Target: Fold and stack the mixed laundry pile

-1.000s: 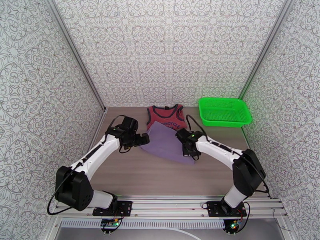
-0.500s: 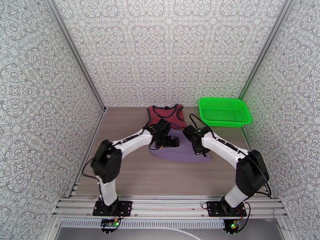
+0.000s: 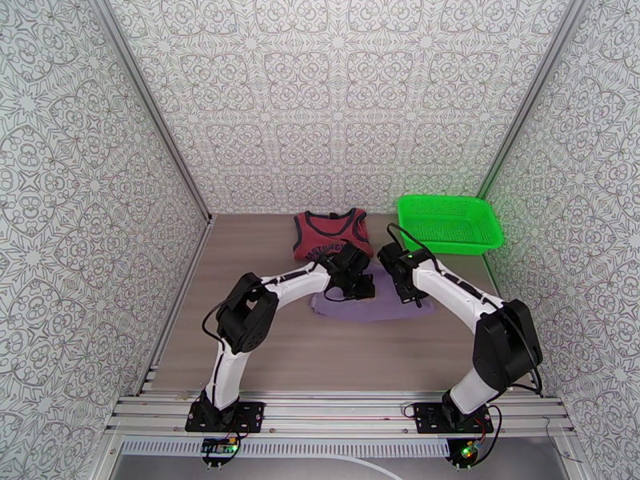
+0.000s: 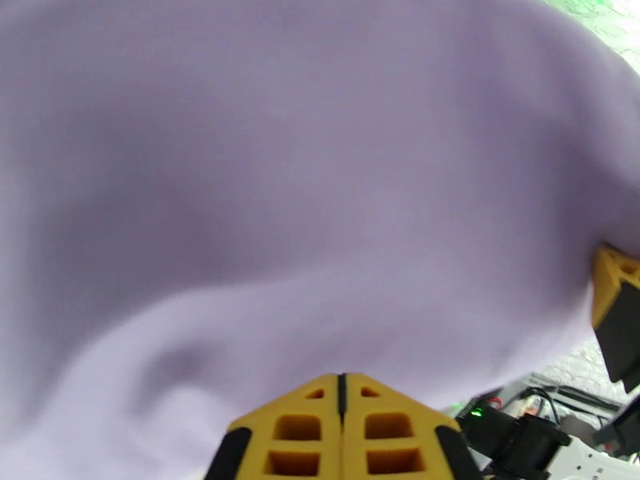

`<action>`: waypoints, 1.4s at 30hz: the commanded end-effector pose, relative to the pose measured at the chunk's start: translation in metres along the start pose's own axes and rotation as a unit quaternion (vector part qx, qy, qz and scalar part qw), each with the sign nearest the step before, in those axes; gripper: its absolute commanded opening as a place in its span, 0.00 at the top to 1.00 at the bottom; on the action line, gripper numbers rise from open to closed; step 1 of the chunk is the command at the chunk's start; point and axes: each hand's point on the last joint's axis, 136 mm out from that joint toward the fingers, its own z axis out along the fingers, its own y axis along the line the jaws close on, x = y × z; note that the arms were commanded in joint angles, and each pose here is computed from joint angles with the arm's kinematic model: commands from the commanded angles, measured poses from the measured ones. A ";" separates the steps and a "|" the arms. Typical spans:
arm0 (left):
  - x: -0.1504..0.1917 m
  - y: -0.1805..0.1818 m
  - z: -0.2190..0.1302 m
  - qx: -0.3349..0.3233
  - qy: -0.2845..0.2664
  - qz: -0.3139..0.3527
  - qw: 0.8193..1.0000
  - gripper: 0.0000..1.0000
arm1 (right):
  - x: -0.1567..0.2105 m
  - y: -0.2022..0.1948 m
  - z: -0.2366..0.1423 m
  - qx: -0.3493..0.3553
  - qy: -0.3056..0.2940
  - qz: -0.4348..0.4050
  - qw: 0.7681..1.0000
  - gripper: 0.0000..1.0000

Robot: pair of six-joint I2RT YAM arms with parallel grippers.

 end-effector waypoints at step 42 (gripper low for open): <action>-0.012 0.158 -0.066 -0.124 -0.049 -0.055 0.990 0.80 | -0.056 0.013 -0.028 -0.143 -0.035 -0.030 0.989 1.00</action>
